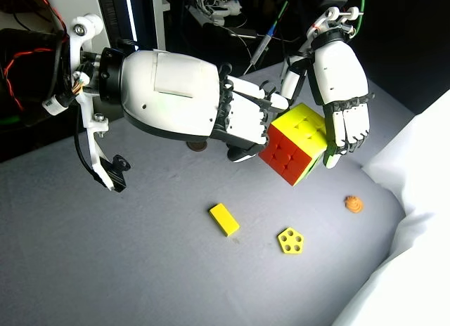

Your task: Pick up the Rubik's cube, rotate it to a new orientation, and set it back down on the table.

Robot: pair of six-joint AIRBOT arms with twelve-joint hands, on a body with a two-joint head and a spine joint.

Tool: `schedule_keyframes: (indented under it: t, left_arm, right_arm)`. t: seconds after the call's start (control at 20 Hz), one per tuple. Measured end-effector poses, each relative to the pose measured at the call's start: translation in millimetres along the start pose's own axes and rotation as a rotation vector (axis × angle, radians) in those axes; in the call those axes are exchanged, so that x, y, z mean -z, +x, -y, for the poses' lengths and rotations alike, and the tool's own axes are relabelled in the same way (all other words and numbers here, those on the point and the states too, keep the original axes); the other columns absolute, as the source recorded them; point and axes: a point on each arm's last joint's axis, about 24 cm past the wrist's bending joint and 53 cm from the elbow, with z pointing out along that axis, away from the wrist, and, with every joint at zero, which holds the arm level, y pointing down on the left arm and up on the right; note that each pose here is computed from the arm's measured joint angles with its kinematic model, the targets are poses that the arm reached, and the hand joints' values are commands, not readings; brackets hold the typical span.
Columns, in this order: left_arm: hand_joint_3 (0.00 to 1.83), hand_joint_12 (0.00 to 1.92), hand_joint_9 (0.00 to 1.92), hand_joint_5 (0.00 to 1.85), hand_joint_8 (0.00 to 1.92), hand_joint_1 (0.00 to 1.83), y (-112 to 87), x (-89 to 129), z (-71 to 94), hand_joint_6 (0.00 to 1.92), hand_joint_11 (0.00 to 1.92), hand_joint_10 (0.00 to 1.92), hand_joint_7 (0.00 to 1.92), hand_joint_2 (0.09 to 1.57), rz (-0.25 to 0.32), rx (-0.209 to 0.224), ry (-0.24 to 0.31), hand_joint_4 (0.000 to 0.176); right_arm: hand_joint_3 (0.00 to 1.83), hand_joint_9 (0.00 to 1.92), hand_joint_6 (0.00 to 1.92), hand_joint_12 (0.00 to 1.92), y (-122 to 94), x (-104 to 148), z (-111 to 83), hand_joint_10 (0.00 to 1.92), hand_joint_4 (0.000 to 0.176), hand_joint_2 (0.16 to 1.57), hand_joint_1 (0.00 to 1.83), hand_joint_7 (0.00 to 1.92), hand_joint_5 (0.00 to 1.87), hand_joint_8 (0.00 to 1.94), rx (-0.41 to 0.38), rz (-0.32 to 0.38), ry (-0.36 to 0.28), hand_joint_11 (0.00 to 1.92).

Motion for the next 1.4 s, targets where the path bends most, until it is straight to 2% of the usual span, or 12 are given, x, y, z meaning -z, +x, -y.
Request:
schedule_keyframes:
  t: [0.05,0.2,0.25,0.35,0.4,0.55,0.6,0.75,0.85,1.15,1.25,1.4]
  left_arm:
    - [0.01,1.92,0.21,0.52,1.88,1.01,0.6,0.0,0.9,1.69,0.17,1.9,0.37,1.4,-0.002,0.001,0.003,0.0]
    - [0.0,1.92,0.21,0.6,1.87,1.06,0.2,0.2,0.2,1.59,0.12,1.9,0.41,1.39,0.0,0.0,0.0,0.0]
    - [0.0,1.92,0.24,0.57,1.85,1.04,0.1,0.2,0.1,1.62,0.15,1.89,0.44,1.4,0.0,0.0,-0.001,0.0]
    - [0.0,1.92,0.25,0.61,1.84,1.06,-0.4,0.3,1.0,1.59,0.19,1.92,0.44,1.38,0.001,0.001,0.002,0.0]
    - [0.0,1.92,0.26,0.58,1.86,1.04,-1.0,0.5,2.0,1.65,0.17,1.92,0.42,1.4,0.001,0.002,0.004,0.0]
    - [0.0,1.92,0.25,0.63,1.85,1.07,-1.0,0.7,2.3,1.55,0.15,1.92,0.43,1.38,0.002,0.002,0.004,0.0]
    - [0.0,1.92,0.25,0.6,1.85,1.05,-1.2,0.7,2.5,1.59,0.15,1.92,0.44,1.39,0.002,0.002,0.005,0.0]
    - [0.0,1.92,0.23,0.6,1.87,1.05,-1.7,0.7,2.8,1.58,0.15,1.91,0.42,1.39,0.003,0.004,0.005,0.0]
    - [0.0,1.92,0.26,0.62,1.88,1.08,-2.0,0.7,2.9,1.51,0.19,1.92,0.45,1.37,0.004,0.003,0.005,0.0]
    - [0.0,1.92,0.25,0.55,1.88,1.03,-2.4,0.7,2.3,1.65,0.2,1.92,0.43,1.4,0.005,0.001,0.003,0.0]
    - [0.0,1.92,0.28,0.58,1.84,1.05,-2.4,0.7,2.3,1.59,0.2,1.92,0.47,1.38,0.005,0.001,0.003,0.0]
    - [0.0,1.92,0.26,0.59,1.88,1.05,-2.3,0.7,2.2,1.58,0.2,1.92,0.43,1.39,0.005,0.001,0.002,0.0]
  right_arm:
    - [0.0,0.3,0.02,1.92,-0.2,-2.0,-1.1,1.92,0.0,1.27,0.0,0.29,0.06,1.51,-0.004,0.002,-0.003,0.21]
    - [0.0,0.28,0.02,1.92,2.9,-6.7,1.1,1.92,0.0,1.27,0.0,0.3,0.08,1.47,-0.018,-0.006,0.01,0.2]
    - [0.0,0.29,0.02,1.92,7.0,-7.7,1.2,1.92,0.0,1.27,0.0,0.3,0.08,1.47,-0.008,-0.021,0.011,0.2]
    - [0.0,0.31,0.03,1.92,13.5,-9.0,-1.4,1.92,0.0,1.27,0.0,0.32,0.1,1.47,-0.003,-0.04,0.01,0.21]
    - [0.0,0.3,0.03,1.92,15.6,-10.2,-2.5,1.92,0.0,1.27,0.0,0.31,0.1,1.48,-0.005,-0.044,0.008,0.2]
    - [0.0,0.28,0.02,1.92,26.6,-16.5,-3.5,1.92,0.0,1.26,0.0,0.31,0.11,1.47,-0.021,-0.069,0.014,0.19]
    - [0.0,0.28,0.02,1.92,28.5,-19.5,-3.5,1.92,0.0,1.26,0.0,0.31,0.11,1.45,-0.025,-0.075,0.019,0.18]
    - [0.0,0.28,0.03,1.92,28.9,-24.6,-0.9,1.92,0.0,1.25,0.0,0.3,0.14,1.54,-0.057,-0.076,0.039,0.19]
    - [0.0,0.31,0.03,1.92,31.2,-27.1,0.9,1.92,0.0,1.24,0.0,0.34,0.15,1.53,-0.064,-0.083,0.05,0.2]
    - [0.0,0.36,0.02,1.92,34.5,-28.4,3.3,1.92,0.0,1.24,0.0,0.35,0.16,1.52,-0.07,-0.091,0.063,0.21]
    - [0.0,0.35,0.02,1.92,34.1,-28.4,3.5,1.92,0.0,1.24,0.06,0.35,0.15,1.51,-0.074,-0.09,0.063,0.22]
    - [0.0,0.35,0.02,1.92,34.6,-28.4,3.6,1.92,0.0,1.25,0.0,0.35,0.15,1.52,-0.071,-0.091,0.064,0.23]
